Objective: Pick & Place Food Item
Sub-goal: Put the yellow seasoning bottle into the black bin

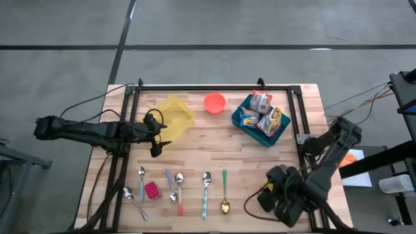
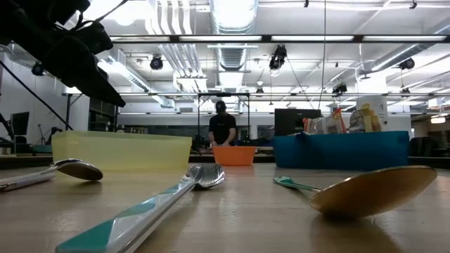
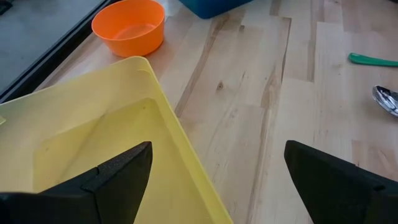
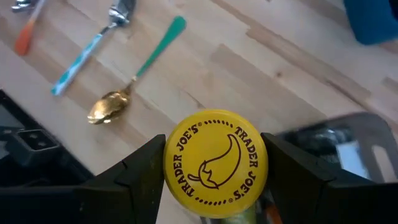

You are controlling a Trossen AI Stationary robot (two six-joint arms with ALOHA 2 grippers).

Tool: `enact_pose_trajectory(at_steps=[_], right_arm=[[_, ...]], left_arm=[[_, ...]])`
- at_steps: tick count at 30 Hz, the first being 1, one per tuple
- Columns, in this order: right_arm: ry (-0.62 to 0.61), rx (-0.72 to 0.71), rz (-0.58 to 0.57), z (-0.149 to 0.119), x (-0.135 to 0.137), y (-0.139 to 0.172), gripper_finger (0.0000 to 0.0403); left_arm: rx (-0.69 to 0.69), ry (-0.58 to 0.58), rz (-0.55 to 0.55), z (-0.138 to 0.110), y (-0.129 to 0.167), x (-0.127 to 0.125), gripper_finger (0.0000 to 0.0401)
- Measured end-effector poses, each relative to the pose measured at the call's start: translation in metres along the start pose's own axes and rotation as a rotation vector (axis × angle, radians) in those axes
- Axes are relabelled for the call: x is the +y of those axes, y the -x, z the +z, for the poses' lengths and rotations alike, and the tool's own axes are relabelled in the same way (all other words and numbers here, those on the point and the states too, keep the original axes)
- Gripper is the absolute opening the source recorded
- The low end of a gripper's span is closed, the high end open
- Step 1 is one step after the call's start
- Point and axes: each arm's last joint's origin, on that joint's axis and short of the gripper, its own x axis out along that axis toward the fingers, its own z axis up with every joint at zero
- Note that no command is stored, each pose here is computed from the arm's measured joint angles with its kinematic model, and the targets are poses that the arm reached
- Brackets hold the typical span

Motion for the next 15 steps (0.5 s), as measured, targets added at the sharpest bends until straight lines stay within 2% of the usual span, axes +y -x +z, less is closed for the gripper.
enact_pose_trajectory(at_steps=[9,15], right_arm=[[-0.075,-0.006,-0.084,-0.022,-0.002,-0.008,0.0226],[-0.092,0.027,-0.161,-0.026,-0.005,-0.012,0.0226]], left_arm=[[0.003,-0.002,0.000,0.000,0.000,0.000,0.0369],[0.004,-0.004,0.000,0.000,0.000,0.000,0.0369]])
